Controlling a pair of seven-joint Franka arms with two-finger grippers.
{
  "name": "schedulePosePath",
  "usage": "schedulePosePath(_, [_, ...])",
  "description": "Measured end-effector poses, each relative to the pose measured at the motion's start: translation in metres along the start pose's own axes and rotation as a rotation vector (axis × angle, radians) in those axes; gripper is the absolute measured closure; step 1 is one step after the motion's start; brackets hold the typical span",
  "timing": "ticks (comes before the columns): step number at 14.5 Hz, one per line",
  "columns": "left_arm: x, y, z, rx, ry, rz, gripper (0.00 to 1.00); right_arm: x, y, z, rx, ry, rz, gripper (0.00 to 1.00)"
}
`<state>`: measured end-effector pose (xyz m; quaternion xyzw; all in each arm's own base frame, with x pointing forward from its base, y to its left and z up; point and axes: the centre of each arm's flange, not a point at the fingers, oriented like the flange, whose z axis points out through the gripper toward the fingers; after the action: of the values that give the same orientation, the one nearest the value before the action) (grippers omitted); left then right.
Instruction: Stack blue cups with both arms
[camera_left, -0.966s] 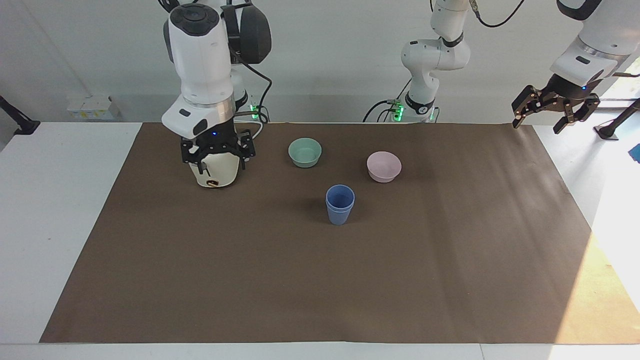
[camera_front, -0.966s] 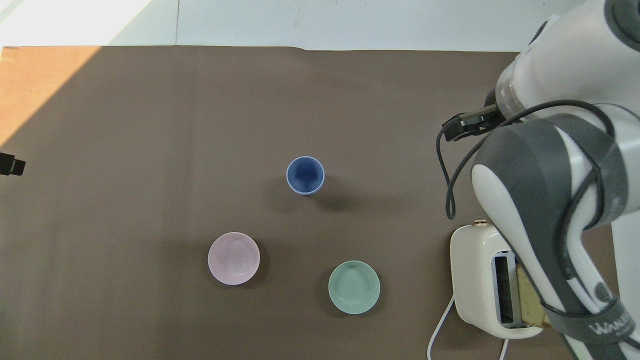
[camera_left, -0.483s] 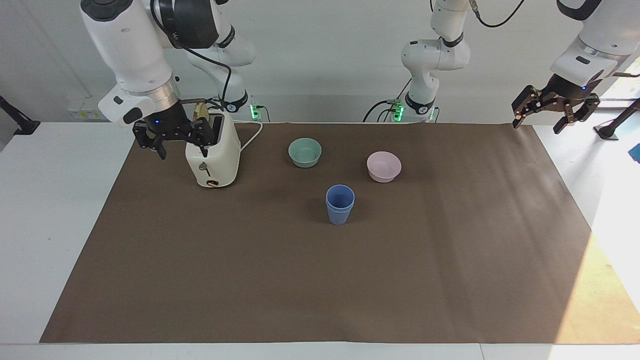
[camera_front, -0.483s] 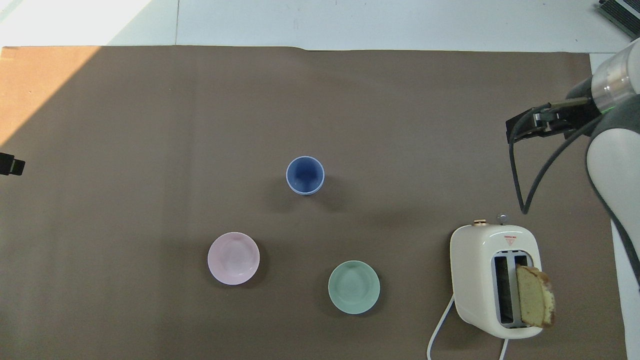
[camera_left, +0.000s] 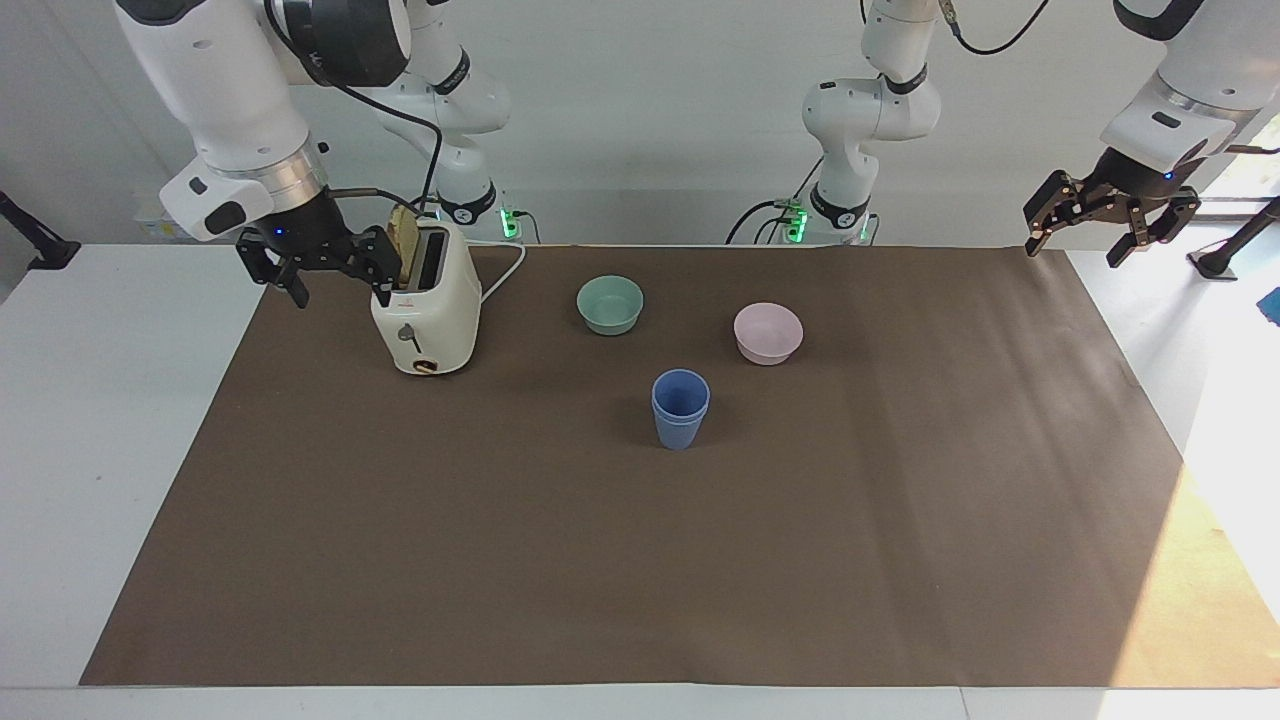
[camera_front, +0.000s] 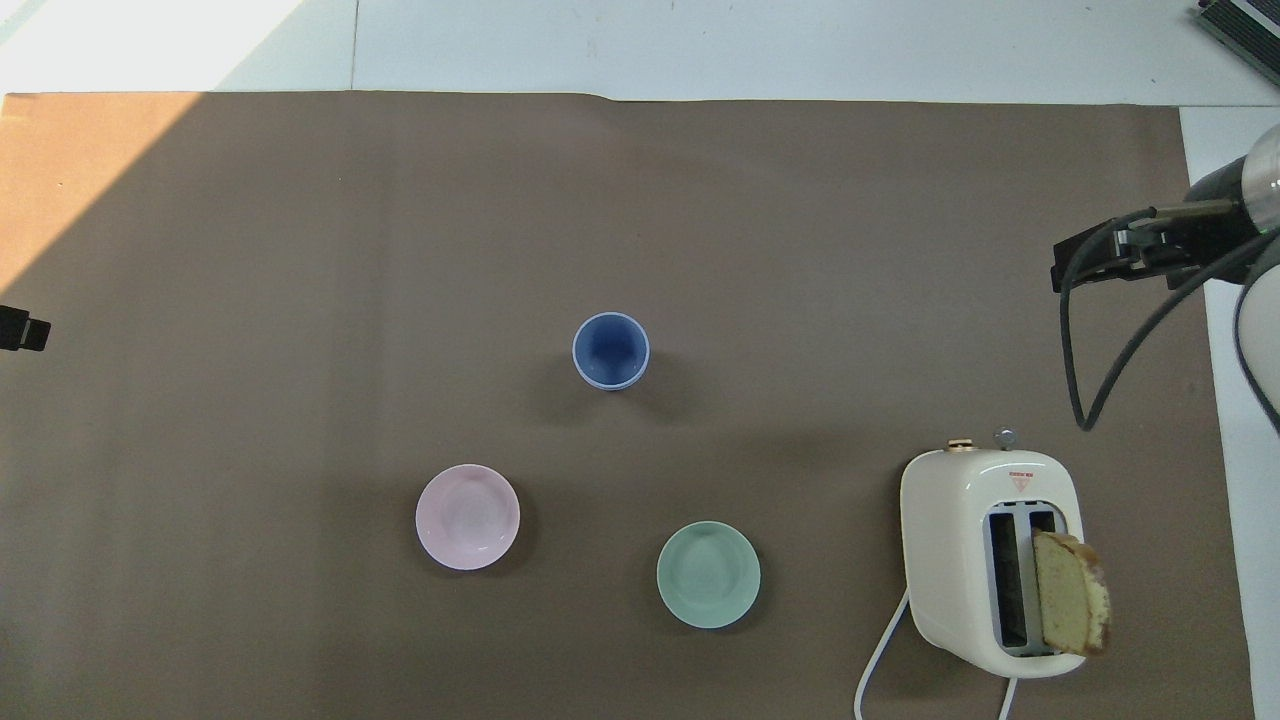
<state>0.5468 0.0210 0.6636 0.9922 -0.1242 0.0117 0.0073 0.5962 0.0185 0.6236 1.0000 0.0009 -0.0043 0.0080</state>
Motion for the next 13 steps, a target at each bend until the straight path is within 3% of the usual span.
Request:
schedulePosePath(10, [0.001,0.003,0.0,0.0,0.001,0.002,0.0,-0.005,0.013,0.008,0.005,0.013,0.023,0.0])
schedulePosePath(13, [0.001,0.004,0.002,-0.001,-0.003,-0.067,0.0,-0.006,0.013,0.008,0.005,0.014,0.022,0.0])
